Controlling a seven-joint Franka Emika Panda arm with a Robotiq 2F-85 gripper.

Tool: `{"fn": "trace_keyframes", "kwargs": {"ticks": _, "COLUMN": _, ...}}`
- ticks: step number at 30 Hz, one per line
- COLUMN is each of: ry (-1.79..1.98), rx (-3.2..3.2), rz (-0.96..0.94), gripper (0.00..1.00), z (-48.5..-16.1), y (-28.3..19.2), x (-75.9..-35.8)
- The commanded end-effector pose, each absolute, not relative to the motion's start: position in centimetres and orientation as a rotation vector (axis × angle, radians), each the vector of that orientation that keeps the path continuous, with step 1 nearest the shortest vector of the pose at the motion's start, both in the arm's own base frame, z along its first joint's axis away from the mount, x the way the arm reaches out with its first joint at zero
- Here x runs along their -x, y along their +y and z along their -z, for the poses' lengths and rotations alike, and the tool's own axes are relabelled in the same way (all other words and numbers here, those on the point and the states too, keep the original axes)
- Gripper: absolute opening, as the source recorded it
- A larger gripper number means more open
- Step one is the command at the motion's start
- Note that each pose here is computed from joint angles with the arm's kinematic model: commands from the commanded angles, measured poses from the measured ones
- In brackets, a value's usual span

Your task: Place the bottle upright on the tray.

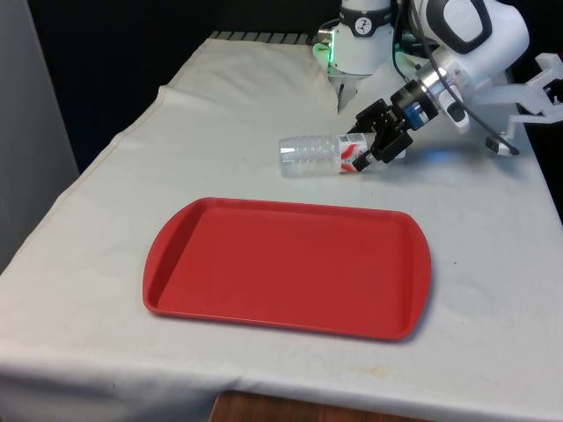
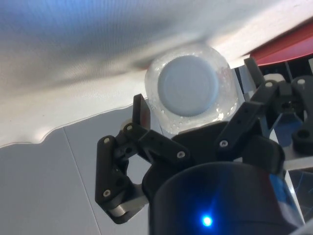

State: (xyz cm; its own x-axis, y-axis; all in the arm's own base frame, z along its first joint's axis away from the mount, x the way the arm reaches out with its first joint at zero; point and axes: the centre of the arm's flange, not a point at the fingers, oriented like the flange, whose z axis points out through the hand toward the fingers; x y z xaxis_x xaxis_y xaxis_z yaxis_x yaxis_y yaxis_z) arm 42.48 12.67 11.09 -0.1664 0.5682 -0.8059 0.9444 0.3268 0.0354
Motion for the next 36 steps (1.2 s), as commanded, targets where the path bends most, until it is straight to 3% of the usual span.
{"fn": "trace_keyframes", "kwargs": {"ticks": 1, "ry": 1.847, "rx": -1.339, "rz": 0.636, "gripper": 1.0, "z": -11.09, "y": 12.73, "x": -42.47}}
{"fn": "trace_keyframes", "kwargs": {"ticks": 13, "ry": 1.846, "rx": -1.338, "rz": 0.638, "gripper": 0.98, "z": -11.1, "y": 12.71, "x": -42.47}}
{"fn": "trace_keyframes", "kwargs": {"ticks": 16, "ry": 1.846, "rx": -1.338, "rz": 0.638, "gripper": 0.77, "z": -11.1, "y": 12.71, "x": -42.47}}
{"fn": "trace_keyframes", "kwargs": {"ticks": 17, "ry": 1.846, "rx": -1.338, "rz": 0.638, "gripper": 0.65, "z": -11.1, "y": 12.71, "x": -42.47}}
{"fn": "trace_keyframes", "kwargs": {"ticks": 19, "ry": 1.846, "rx": -1.338, "rz": 0.638, "gripper": 0.51, "z": -11.1, "y": 12.71, "x": -42.47}}
{"fn": "trace_keyframes", "kwargs": {"ticks": 21, "ry": 1.843, "rx": -1.337, "rz": 0.64, "gripper": 0.38, "z": -11.15, "y": 12.67, "x": -42.5}}
{"fn": "trace_keyframes", "kwargs": {"ticks": 22, "ry": 1.844, "rx": -1.338, "rz": 0.639, "gripper": 0.38, "z": -11.1, "y": 12.68, "x": -42.47}}
{"fn": "trace_keyframes", "kwargs": {"ticks": 24, "ry": 1.843, "rx": -1.337, "rz": 0.641, "gripper": 0.24, "z": -11.12, "y": 12.69, "x": -42.46}}
{"fn": "trace_keyframes", "kwargs": {"ticks": 31, "ry": 1.826, "rx": -1.326, "rz": 0.651, "gripper": 0.01, "z": -11.49, "y": 12.59, "x": -42.52}}
{"fn": "trace_keyframes", "kwargs": {"ticks": 36, "ry": 1.829, "rx": -1.328, "rz": 0.65, "gripper": 0.0, "z": -11.38, "y": 12.64, "x": -42.5}}
